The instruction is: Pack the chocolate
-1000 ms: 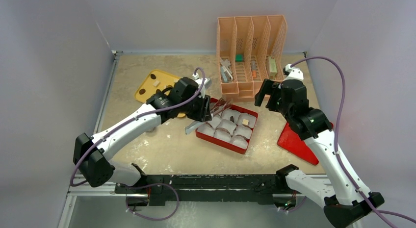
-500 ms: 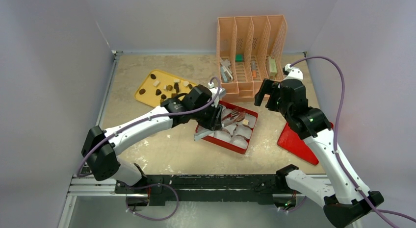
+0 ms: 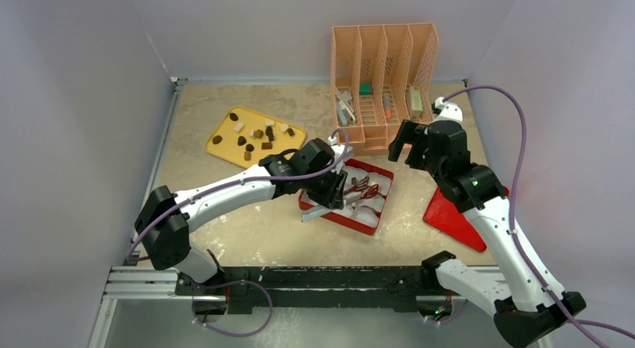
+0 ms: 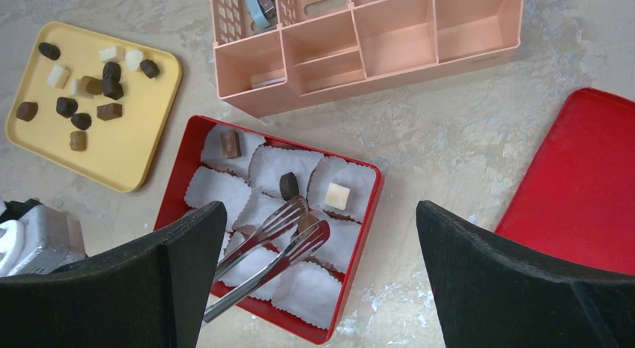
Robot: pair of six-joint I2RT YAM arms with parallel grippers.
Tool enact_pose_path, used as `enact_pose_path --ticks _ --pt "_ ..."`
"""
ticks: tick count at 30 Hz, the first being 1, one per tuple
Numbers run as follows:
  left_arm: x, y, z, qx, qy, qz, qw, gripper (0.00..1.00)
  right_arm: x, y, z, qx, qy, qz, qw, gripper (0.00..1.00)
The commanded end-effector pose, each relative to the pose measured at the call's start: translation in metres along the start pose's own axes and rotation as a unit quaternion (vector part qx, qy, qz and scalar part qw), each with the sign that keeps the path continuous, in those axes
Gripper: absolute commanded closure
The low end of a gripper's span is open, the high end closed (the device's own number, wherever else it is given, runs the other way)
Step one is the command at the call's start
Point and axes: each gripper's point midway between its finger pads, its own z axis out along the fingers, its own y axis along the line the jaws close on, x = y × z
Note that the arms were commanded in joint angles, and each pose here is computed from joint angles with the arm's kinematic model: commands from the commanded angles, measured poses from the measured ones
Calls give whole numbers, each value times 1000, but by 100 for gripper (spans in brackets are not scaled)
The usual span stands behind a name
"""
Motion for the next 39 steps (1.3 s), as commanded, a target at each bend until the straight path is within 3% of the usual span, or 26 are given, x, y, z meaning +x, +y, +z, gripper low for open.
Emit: enact_pose_path --ticks 1,39 --pt "-12 -12 1 17 -22 9 1000 75 -19 8 -4 -14 -29 14 999 1" --pt "-4 -10 6 0 -10 24 1000 63 -16 11 -2 -23 -25 19 999 1"
